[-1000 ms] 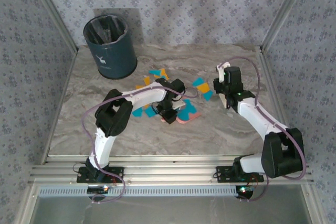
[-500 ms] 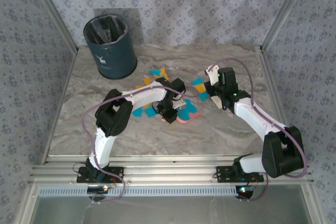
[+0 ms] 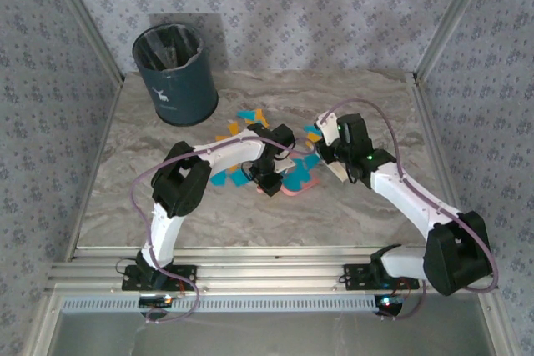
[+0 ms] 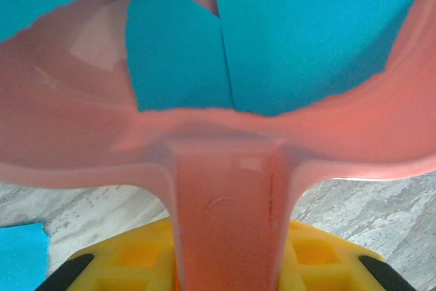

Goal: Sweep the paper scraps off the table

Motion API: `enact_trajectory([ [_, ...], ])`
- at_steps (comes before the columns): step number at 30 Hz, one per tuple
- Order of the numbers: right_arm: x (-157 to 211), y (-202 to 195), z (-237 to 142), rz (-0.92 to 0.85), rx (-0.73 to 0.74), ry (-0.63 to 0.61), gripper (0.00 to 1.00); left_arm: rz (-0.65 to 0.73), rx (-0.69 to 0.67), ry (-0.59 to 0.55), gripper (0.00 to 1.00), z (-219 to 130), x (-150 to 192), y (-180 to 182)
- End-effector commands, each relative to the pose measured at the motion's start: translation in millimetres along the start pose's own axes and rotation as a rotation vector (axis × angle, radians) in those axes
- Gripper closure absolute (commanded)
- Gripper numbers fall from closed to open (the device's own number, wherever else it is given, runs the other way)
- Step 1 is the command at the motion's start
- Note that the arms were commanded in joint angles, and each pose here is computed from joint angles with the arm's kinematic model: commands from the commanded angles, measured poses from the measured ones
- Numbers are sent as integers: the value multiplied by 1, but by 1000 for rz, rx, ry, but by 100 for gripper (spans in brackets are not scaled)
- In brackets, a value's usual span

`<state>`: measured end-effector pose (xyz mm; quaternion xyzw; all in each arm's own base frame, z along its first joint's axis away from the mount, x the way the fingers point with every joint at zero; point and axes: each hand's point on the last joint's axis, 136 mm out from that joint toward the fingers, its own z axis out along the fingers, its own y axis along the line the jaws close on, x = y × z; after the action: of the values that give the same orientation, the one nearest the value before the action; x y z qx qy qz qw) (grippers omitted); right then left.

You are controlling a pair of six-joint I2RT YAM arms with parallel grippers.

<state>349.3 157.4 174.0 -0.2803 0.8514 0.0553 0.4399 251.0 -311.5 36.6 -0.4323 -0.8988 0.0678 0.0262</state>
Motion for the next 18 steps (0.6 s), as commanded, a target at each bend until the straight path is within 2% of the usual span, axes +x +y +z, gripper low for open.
enact_trajectory([
  [1, 9, 15, -8, -19, -49, 26, 100, -21, 14, 50, 100, 7, 7, 0],
  [9, 5, 41, -17, -10, -118, 6, 100, -21, 19, 50, 100, 8, 8, -1],
  [18, -6, 50, -30, -4, -141, -41, 100, -17, 20, 52, 100, 8, 9, -3],
])
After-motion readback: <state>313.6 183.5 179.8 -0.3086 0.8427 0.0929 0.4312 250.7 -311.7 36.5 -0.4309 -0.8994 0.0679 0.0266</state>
